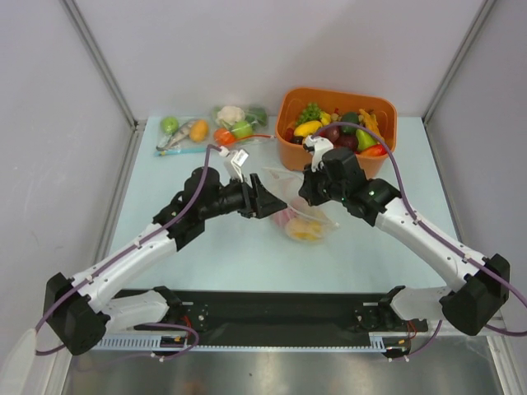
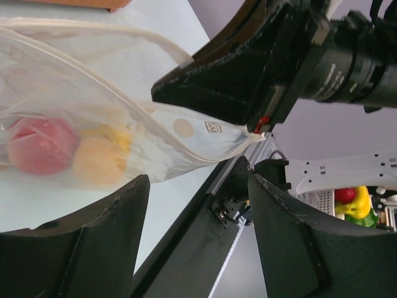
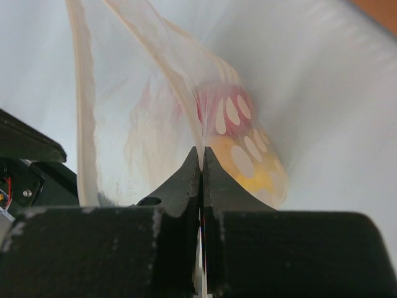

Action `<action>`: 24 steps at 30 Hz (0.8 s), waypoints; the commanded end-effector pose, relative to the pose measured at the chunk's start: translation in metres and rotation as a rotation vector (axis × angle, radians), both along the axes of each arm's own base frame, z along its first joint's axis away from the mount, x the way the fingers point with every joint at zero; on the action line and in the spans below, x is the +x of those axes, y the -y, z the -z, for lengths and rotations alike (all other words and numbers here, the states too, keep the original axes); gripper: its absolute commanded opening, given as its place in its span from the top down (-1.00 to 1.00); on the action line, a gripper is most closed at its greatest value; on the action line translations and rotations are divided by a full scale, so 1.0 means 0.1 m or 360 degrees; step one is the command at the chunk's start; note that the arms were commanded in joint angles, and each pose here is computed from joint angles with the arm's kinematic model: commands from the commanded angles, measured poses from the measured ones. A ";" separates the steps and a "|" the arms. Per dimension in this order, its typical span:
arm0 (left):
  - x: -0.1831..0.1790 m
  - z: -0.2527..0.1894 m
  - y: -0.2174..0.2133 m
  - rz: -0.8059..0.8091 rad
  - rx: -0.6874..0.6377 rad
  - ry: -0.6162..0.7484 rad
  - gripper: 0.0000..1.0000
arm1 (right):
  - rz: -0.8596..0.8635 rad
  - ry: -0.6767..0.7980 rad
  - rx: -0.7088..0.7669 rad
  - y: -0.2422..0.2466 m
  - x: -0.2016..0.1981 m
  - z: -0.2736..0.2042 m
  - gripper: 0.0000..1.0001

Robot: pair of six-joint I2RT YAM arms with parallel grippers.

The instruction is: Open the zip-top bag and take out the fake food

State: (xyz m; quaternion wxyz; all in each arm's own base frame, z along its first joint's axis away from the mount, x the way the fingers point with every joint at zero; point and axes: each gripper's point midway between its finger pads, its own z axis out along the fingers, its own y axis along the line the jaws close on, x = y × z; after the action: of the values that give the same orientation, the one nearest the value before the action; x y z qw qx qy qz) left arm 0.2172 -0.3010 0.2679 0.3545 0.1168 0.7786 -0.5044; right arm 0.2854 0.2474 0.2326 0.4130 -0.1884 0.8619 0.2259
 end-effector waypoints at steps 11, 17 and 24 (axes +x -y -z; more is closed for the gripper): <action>0.20 0.12 0.10 -0.0148 0.0052 -0.0103 -0.45 | 0.0009 0.0077 0.0008 -0.08 -0.12 -0.09 1.00; 0.23 0.06 0.11 -0.0196 0.0014 -0.0101 -0.49 | -0.0001 0.0101 -0.0043 -0.12 -0.16 -0.05 1.00; 0.25 0.34 0.10 -0.0218 0.0136 -0.0169 -0.47 | -0.0005 0.0136 -0.0059 -0.13 -0.19 -0.08 1.00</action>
State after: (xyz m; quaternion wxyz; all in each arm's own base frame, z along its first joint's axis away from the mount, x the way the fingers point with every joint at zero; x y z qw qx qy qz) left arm 0.2381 -0.3082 0.2281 0.3370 0.0579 0.8220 -0.4553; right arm 0.2642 0.2636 0.2256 0.4179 -0.2134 0.8589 0.2053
